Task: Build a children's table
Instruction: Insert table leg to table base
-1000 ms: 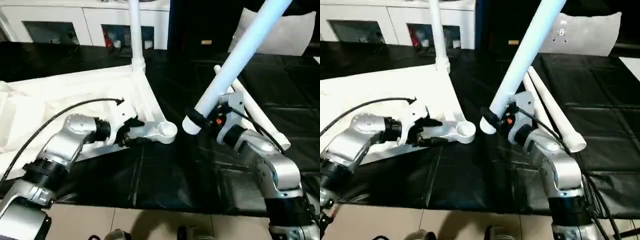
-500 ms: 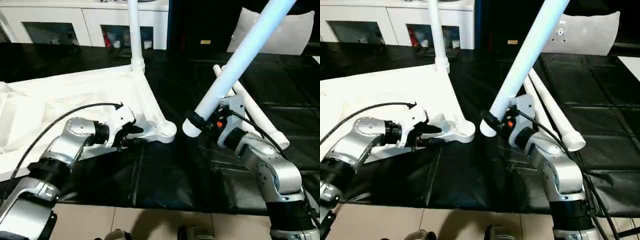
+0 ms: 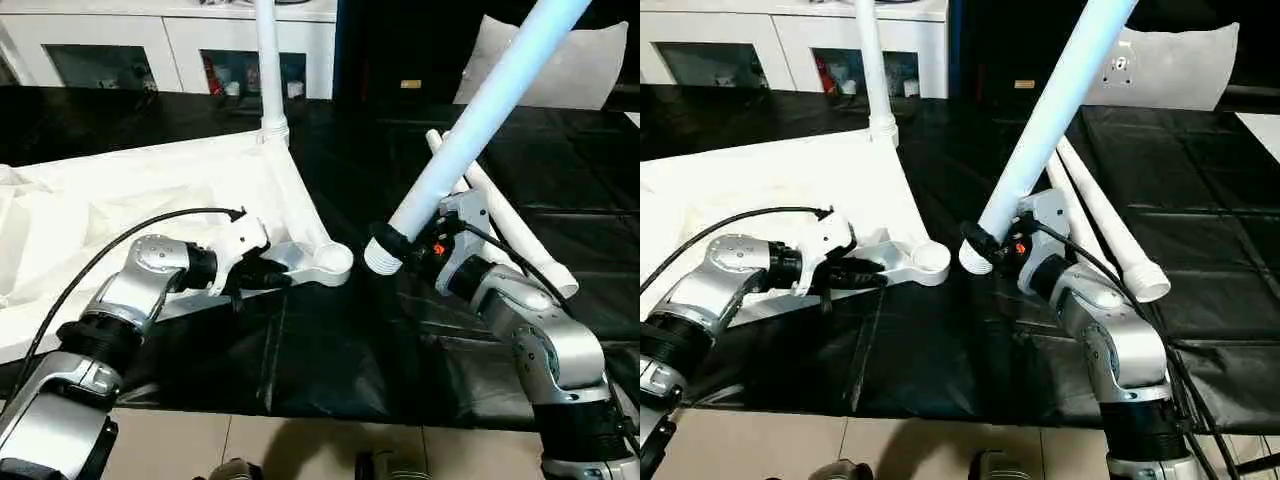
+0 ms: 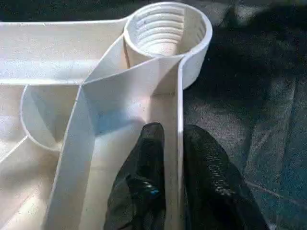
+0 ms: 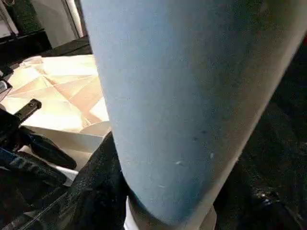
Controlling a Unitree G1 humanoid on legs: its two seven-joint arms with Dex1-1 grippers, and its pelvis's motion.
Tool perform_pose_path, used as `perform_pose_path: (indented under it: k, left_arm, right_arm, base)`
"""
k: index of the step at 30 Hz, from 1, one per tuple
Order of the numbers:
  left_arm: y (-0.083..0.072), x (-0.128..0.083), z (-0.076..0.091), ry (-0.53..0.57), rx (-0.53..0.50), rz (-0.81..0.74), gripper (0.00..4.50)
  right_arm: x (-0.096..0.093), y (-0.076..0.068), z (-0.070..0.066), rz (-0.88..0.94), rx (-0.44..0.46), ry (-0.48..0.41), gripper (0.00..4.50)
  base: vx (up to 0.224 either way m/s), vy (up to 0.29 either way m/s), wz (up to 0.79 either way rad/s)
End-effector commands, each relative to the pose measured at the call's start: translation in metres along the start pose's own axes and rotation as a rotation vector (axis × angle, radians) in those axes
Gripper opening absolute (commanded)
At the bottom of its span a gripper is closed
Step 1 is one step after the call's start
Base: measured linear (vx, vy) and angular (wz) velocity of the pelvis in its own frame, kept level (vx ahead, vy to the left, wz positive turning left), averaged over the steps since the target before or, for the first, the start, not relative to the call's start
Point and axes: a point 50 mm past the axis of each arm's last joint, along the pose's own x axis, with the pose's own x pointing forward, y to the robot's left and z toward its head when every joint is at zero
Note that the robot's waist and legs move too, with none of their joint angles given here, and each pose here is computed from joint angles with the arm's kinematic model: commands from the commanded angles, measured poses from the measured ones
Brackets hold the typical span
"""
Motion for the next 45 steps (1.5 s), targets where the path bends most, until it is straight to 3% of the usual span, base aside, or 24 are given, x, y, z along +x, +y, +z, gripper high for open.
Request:
perform_pose_path:
  k: [1,3,9,15,20,24,30,35,45]
  left_arm:
    - [0.002,-0.007,-0.008,0.039,-0.002,0.017,0.34]
    - [0.002,-0.008,-0.009,0.048,0.005,0.015,0.09]
    - [0.002,-0.01,-0.009,0.057,0.033,0.02,0.0]
    - [-0.002,-0.005,0.002,-0.005,0.103,-0.026,0.0]
    - [-0.024,0.022,0.016,-0.086,0.181,-0.213,0.0]
    - [-0.033,0.033,0.023,-0.112,0.2,-0.282,0.0]
    - [-0.032,0.034,0.014,-0.057,0.216,-0.257,0.0]
    - [-0.029,0.027,0.003,-0.015,0.171,-0.203,0.0]
    - [-0.038,0.02,0.003,-0.128,0.101,-0.218,0.0]
  right_arm:
    - [-0.001,0.001,0.005,0.01,-0.026,-0.017,1.92]
    - [-0.002,0.0,0.005,0.009,-0.029,-0.016,1.92]
    - [-0.002,-0.001,0.005,0.01,-0.034,-0.013,1.92]
    - [0.0,0.0,0.008,0.029,-0.047,-0.011,1.92]
    - [-0.002,0.012,0.008,0.137,-0.061,0.019,1.92]
    - [-0.002,0.017,0.007,0.166,-0.07,0.036,1.92]
    - [-0.001,0.019,0.005,0.193,-0.081,0.083,1.92]
    - [-0.001,0.021,-0.008,0.223,-0.098,0.18,1.92]
    - [0.01,0.018,-0.015,0.221,-0.105,0.227,1.92]
  base:
    - [0.0,0.0,0.0]
    - [0.0,0.0,0.0]
    - [0.0,0.0,0.0]
    - [0.0,0.0,0.0]
    - [0.0,0.0,0.0]
    - [0.0,0.0,0.0]
    - [0.0,0.0,0.0]
    - [0.0,0.0,0.0]
    - [0.0,0.0,0.0]
